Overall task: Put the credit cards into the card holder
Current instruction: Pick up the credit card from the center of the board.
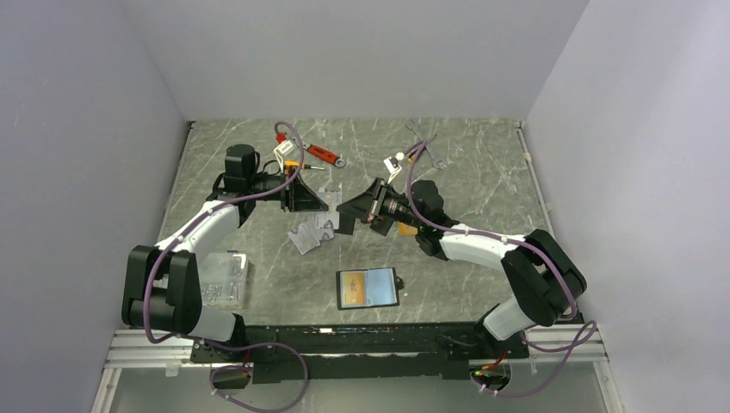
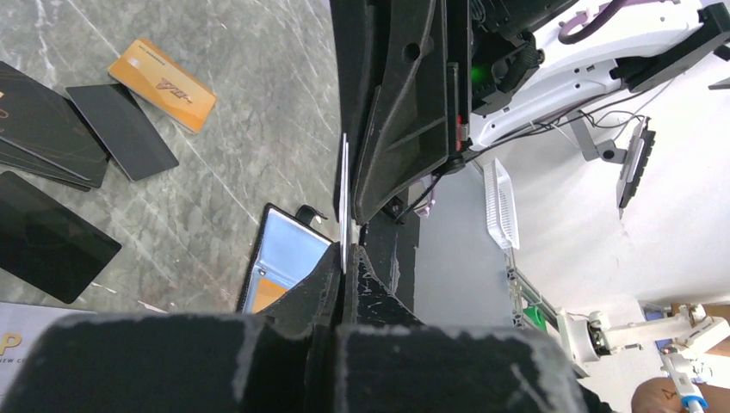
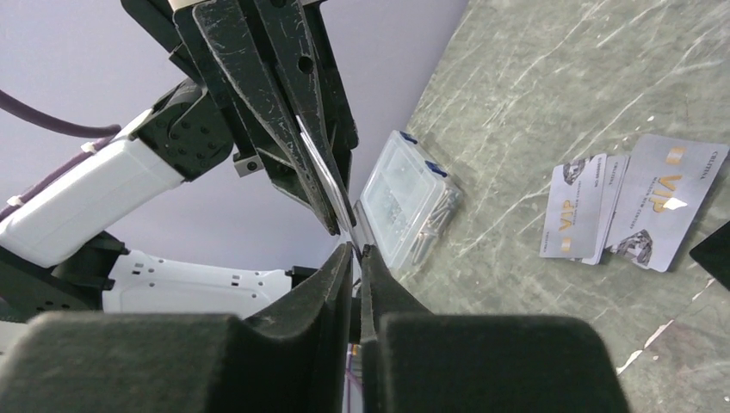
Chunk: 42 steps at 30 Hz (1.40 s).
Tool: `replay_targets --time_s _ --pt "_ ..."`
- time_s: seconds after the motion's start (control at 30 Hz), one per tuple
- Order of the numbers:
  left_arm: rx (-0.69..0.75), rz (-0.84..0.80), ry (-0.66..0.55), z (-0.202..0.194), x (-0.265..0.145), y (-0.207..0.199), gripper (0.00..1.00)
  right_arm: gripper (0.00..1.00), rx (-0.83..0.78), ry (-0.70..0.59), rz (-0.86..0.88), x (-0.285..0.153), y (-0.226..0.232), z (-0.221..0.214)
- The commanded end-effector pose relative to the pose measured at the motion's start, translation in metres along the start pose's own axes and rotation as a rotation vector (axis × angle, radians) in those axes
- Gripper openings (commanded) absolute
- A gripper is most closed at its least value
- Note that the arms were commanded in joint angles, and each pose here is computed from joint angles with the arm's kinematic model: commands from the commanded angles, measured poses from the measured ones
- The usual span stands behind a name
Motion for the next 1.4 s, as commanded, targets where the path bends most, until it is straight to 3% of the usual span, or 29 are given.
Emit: replay_targets --time_s 0.0,0.07,0.17,0.3,0.47,0.63,0.77,0.83,1.03,1.17,1.37 --pt "0.057 -0.072 0.039 0.003 -0.001 -0.02 0.0 0.19 -0.081 -0.043 0.051 -0.002 0.018 0.015" --pt "0.061 -0.076 0.039 0.003 -0.002 -0.023 0.0 0.33 -0.095 -0.042 0.043 -0.004 0.016 0.015" --pt "0.056 -0.086 0.037 0.003 -0.003 -0.028 0.0 0.45 -0.116 -0.033 0.053 -0.005 0.018 0.014" --pt "0.051 -0.105 0.032 0.006 -0.004 -0.034 0.0 0.5 -0.111 -0.009 0.124 -0.001 0.027 0.009" --pt "0.04 -0.122 0.024 0.008 -0.004 -0.039 0.0 0.49 -0.09 0.016 0.223 0.008 0.042 0.003" --pt "0.021 -0.119 0.016 0.008 -0.004 -0.038 0.0 0.4 -0.067 0.021 0.296 0.009 0.052 -0.001" --pt "0.015 -0.12 0.013 0.009 -0.004 -0.039 0.0 0.11 -0.067 0.02 0.296 0.007 0.052 -0.003" --pt "0.01 -0.114 0.011 0.01 -0.005 -0.039 0.07 0.01 -0.079 0.03 0.274 0.005 0.05 -0.005" --pt "0.039 -0.096 0.014 0.017 -0.007 -0.045 0.3 0.0 -0.119 0.077 0.208 -0.002 0.044 -0.015" --pt "0.035 -0.116 0.009 0.022 -0.007 -0.053 0.36 0.0 -0.147 0.111 0.191 0.0 0.045 -0.022" --pt "0.042 -0.128 -0.005 0.031 -0.009 -0.058 0.36 0.0 -0.162 0.143 0.21 0.006 0.05 -0.029"
Point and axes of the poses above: each gripper's point midway between its finger pads, its own x axis out along the fingers, its own y axis along the line the jaws close on, z = x × y, the point moved 1 cm from there along -x, back along the fingers, and after that the axes turned 10 degrees about -x, right-handed, at the moved point
